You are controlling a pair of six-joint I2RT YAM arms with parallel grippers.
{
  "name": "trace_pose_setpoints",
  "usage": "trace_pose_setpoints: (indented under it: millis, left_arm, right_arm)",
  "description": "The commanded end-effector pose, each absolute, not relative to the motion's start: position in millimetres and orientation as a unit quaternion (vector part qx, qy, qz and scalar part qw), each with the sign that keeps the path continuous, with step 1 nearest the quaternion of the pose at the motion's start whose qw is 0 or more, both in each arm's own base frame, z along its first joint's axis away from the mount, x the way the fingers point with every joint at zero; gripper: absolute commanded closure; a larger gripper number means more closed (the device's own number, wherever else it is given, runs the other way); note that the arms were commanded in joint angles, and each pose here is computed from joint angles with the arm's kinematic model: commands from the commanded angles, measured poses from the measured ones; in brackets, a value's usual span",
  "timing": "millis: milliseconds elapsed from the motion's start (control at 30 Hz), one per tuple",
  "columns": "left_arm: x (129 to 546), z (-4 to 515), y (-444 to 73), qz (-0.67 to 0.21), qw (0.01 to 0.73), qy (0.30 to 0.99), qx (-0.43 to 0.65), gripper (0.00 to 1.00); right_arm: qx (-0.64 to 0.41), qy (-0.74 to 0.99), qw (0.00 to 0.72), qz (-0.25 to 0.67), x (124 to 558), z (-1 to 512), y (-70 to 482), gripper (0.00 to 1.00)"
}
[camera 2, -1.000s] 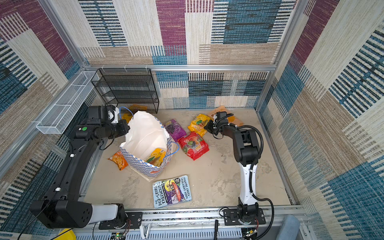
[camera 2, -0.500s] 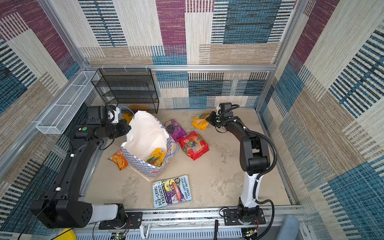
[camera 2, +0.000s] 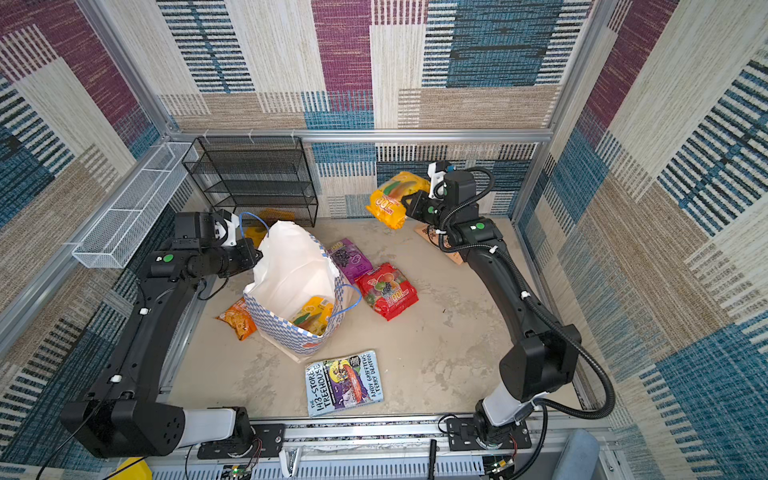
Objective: Place the snacks into the paper bag
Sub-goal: 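Lift the second mango bag and carry it toward the paper bag, then lower the mango bag into the paper bag and open the right gripper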
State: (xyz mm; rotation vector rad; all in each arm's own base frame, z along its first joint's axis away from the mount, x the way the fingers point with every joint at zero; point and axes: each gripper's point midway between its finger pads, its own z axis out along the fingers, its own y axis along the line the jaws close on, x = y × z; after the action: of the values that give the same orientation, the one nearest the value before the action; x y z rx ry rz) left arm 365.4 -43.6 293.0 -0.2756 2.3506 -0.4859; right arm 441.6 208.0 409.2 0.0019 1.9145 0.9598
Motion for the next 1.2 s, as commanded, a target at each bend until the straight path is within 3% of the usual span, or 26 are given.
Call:
trace_pose_setpoints:
  millis: [0, 167, 367, 733, 1167]
  left_arm:
    - [365.4, 298.1, -46.6, -0.199, 0.361, 0.905, -0.102, 1.0]
    - [364.4, 304.6, -48.7, -0.207, 0.373, 0.899, -0.097, 1.0]
    - [363.8, 304.5, -46.0, -0.202, 0.377, 0.898, -0.101, 1.0]
    - [364.7, 304.2, -47.6, -0.208, 0.374, 0.898, -0.101, 1.0]
    - [365.2, 305.3, -50.2, -0.219, 0.374, 0.896, -0.1, 1.0]
  right_arm:
    - [-0.056, 0.738, 0.553, 0.383, 417.4, 469.5, 227.9, 1.0]
    - [-0.12, 0.705, 0.567, 0.409, 369.0, 502.6, 278.3, 1.0]
    - [-0.192, 0.702, 0.544, 0.418, 324.0, 500.3, 338.5, 1.0]
    - [-0.236, 0.762, 0.413, 0.438, 295.4, 402.2, 413.1, 1.0]
    - [-0.218, 0.822, 0.309, 0.425, 302.7, 314.5, 453.4, 1.0]
